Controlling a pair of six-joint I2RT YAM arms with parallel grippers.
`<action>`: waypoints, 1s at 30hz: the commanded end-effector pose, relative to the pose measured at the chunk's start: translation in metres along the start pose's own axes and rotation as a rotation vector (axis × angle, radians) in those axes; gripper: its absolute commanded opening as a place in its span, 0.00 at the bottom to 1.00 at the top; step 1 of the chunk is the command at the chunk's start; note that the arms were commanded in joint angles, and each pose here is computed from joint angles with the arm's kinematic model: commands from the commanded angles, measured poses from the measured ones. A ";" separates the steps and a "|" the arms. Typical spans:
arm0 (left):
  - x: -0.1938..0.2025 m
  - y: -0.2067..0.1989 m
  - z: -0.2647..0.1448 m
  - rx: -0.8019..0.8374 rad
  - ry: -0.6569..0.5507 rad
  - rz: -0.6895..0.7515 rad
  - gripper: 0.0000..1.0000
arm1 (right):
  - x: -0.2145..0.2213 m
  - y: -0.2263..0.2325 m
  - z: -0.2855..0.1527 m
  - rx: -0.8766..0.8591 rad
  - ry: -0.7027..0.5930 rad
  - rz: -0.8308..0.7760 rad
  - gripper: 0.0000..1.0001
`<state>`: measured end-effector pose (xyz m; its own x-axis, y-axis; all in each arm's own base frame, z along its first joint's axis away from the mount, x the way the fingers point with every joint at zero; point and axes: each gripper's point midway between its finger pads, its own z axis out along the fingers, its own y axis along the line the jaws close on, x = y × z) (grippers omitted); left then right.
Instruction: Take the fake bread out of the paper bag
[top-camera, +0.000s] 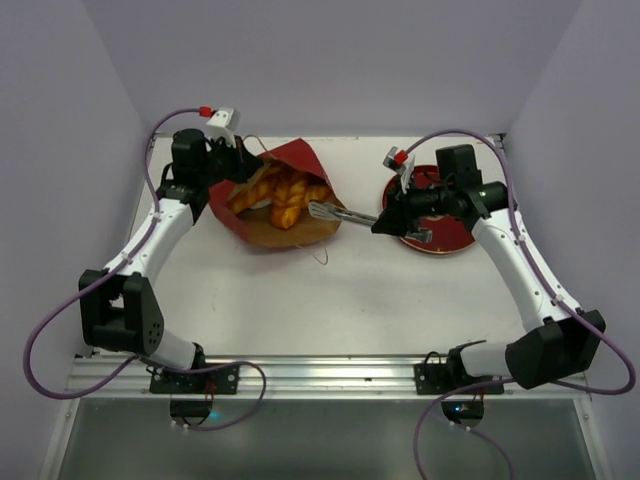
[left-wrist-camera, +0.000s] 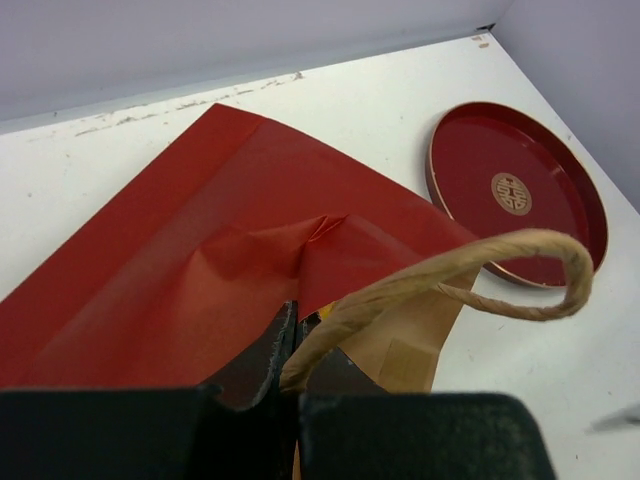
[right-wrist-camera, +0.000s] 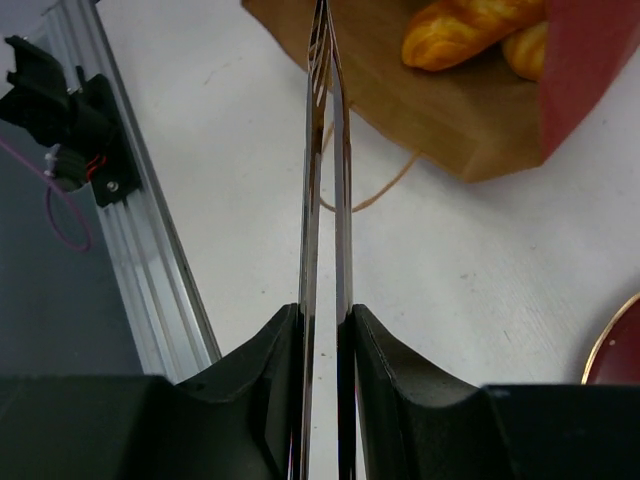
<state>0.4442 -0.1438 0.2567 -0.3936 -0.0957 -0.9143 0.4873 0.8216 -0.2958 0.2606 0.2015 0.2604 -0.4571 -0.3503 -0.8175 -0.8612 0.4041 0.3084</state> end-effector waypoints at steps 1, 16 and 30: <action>-0.010 -0.023 -0.008 0.066 -0.067 0.003 0.00 | -0.002 -0.028 0.005 0.107 0.004 0.066 0.30; 0.027 -0.047 0.001 0.121 -0.038 -0.161 0.00 | 0.042 -0.047 0.051 0.146 0.044 0.555 0.37; 0.033 -0.054 0.001 0.138 -0.036 -0.180 0.00 | 0.032 -0.058 0.094 0.016 -0.079 0.749 0.46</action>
<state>0.4128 -0.1832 0.2252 -0.4868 -0.2360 -0.8411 0.4745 0.7370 -0.4814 0.3078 0.2330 0.1562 -0.9053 0.0375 -0.4231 -0.3208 0.5924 0.7390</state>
